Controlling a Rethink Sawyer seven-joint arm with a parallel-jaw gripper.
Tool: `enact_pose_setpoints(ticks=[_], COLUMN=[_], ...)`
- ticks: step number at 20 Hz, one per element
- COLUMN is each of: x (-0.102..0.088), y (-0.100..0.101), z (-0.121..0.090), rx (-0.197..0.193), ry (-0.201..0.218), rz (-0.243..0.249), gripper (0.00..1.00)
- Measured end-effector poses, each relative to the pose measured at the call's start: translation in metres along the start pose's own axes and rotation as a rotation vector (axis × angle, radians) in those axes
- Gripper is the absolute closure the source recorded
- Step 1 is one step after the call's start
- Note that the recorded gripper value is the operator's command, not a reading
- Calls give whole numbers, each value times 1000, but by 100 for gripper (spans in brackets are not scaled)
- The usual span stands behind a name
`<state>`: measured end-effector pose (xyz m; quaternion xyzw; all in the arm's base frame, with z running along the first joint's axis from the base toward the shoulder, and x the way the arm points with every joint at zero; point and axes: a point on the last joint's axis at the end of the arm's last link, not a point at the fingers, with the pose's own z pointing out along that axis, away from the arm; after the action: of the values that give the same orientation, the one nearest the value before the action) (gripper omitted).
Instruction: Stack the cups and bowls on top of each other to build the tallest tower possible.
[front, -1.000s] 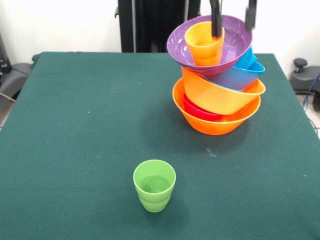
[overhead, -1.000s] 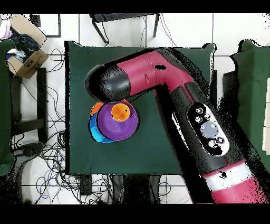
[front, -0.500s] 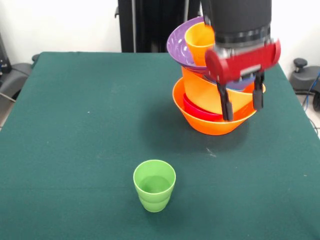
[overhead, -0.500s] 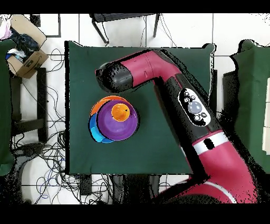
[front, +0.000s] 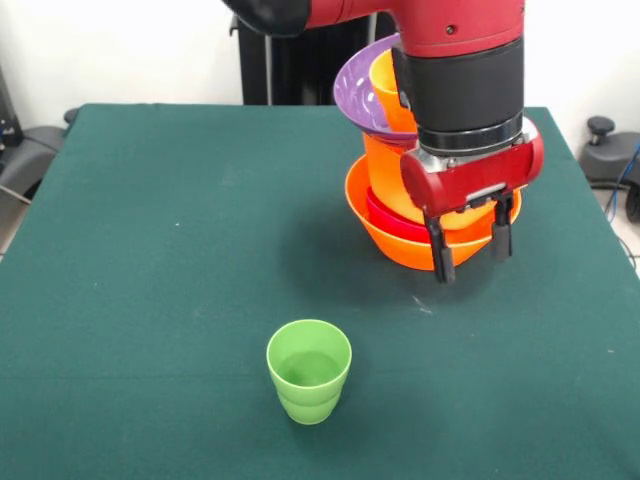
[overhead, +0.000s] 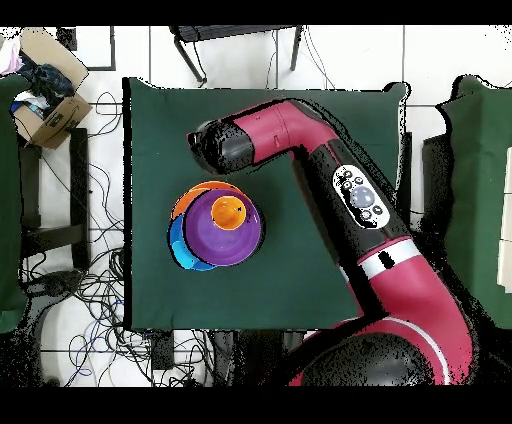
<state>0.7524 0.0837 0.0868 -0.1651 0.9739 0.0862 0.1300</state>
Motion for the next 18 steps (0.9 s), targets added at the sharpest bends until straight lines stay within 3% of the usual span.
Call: enact_pose_setpoints(ticks=[8,18], x=[6,8], y=[-33,-94], z=[-1,-2], rx=[33,82], ry=[-1,6], rz=[12,-39], gripper=[0,0])
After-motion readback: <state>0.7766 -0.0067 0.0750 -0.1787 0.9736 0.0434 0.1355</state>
